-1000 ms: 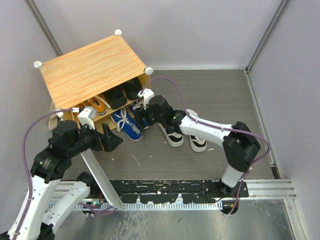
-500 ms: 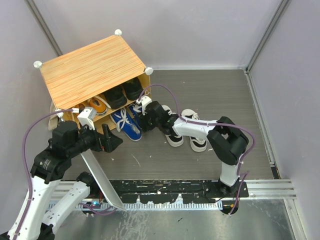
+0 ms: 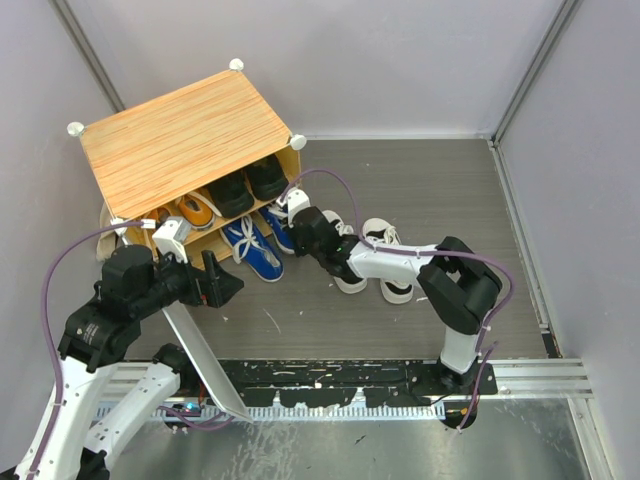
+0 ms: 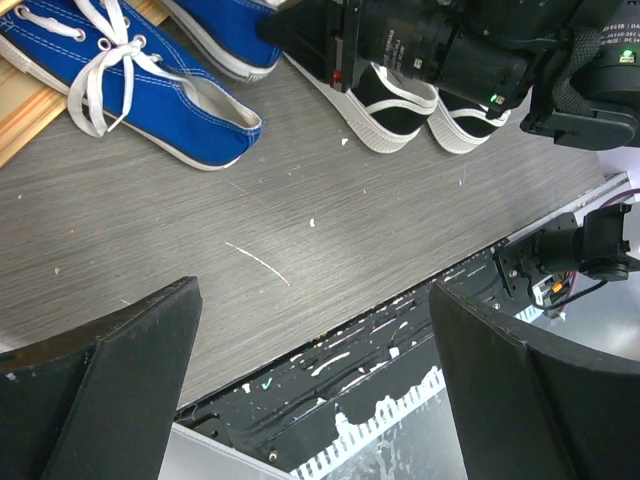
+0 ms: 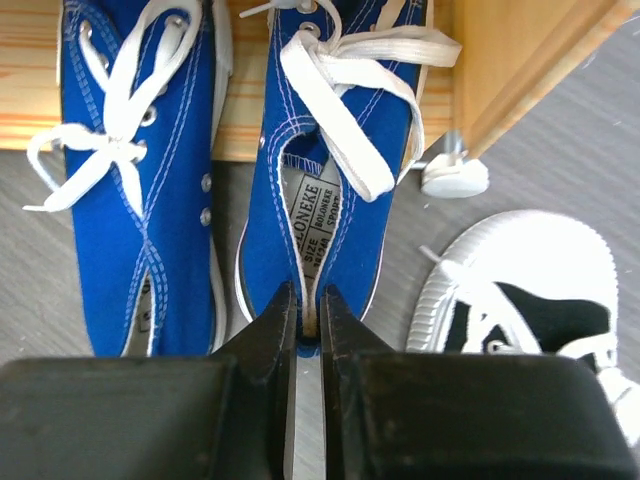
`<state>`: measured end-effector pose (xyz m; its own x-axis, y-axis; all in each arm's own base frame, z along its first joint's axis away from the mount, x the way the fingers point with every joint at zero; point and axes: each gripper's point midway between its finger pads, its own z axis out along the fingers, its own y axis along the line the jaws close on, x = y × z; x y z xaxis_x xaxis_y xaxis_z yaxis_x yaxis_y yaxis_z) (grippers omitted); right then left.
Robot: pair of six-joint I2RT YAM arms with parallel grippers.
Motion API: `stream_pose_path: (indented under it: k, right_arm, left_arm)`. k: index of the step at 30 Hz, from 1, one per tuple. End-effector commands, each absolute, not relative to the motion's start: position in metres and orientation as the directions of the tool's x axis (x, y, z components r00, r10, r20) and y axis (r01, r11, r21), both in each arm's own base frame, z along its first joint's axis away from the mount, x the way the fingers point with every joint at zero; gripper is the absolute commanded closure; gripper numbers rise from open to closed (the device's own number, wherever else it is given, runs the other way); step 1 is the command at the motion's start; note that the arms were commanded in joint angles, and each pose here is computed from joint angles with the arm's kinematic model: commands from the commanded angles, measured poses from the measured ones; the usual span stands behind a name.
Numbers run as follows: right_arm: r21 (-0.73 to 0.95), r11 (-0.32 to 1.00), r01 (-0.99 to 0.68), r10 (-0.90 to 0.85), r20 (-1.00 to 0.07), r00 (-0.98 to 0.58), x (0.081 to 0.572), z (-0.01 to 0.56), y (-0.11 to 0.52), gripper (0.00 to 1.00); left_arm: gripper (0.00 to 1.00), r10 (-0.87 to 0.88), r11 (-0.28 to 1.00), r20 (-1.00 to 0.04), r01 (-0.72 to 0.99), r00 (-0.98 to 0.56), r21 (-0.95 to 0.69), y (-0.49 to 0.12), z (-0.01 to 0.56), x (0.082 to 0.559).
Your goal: Place and organize the shoes in the shoe cabinet
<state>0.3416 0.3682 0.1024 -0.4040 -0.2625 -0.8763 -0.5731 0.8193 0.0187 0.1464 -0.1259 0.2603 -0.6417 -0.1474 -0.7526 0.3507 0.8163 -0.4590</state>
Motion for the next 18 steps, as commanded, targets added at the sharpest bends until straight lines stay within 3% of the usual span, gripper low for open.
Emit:
stream_pose_path:
  k: [1,18]
  right_arm:
    - [0.005,0.871,-0.492,-0.083,-0.984,-0.157,0.386,0.212,0.371,0.99]
    - [-0.015,0.869,-0.495,-0.053,-0.997,-0.062,0.453,0.205,0.394,0.99]
  left_arm:
    - [0.02,-0.146,0.809,-0.778,0.379,-0.611,-0.450,-0.128,0.269,0.151]
    - [0.02,-0.138,0.810,-0.757,0.367,-0.638,-0.457,-0.130,0.261,0.152]
